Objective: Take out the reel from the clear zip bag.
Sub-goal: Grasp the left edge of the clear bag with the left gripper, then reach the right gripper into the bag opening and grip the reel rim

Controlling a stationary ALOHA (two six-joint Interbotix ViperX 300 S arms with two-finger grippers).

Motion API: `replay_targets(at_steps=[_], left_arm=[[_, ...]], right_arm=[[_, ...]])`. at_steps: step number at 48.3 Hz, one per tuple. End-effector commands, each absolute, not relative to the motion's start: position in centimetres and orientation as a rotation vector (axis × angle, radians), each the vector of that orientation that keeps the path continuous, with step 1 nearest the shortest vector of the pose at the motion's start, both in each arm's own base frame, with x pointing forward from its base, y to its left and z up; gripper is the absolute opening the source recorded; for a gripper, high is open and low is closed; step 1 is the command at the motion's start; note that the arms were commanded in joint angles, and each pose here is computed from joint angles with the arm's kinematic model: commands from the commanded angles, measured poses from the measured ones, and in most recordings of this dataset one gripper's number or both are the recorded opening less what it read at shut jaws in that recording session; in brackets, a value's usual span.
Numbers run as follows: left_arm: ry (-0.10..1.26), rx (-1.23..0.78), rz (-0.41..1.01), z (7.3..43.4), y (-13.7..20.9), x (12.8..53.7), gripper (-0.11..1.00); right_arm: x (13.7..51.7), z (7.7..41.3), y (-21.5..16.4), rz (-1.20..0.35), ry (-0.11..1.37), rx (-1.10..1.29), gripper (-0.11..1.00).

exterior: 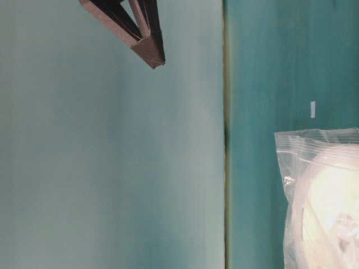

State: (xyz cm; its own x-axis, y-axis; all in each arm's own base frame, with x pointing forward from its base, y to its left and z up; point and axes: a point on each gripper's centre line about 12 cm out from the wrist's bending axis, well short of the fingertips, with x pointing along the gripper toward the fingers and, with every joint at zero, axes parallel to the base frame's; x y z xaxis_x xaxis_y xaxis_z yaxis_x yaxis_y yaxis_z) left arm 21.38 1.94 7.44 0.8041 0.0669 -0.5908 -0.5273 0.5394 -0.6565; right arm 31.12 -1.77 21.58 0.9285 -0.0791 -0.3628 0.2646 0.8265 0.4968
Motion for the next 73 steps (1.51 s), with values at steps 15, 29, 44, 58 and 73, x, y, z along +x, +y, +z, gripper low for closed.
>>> replay_targets(at_steps=[15, 29, 44, 58, 73], left_arm=[[0.608, -0.932, 0.4, 7.5, 1.9, 22.0, 0.07], [0.64, -0.919, 0.413, 7.4, 2.0, 21.8, -0.01], [0.64, -0.917, 0.414, 7.4, 2.0, 21.8, -0.01], [0.643, -0.915, 0.415, 7.3, 2.0, 21.7, -0.01], [0.643, -0.917, 0.415, 7.4, 2.0, 21.8, -0.01]], right_arm=[[31.2, 20.4, -1.4, -0.208, 0.472, 0.604, 0.01], [32.6, 18.0, -1.2, -0.259, 0.607, 0.679, 0.24], [34.8, 15.2, -1.3, -0.314, 0.679, 0.748, 0.86], [37.6, 13.2, -1.4, -0.339, 0.715, 0.77, 0.83], [40.4, 11.0, -1.4, -0.352, 0.746, 0.769, 0.83]])
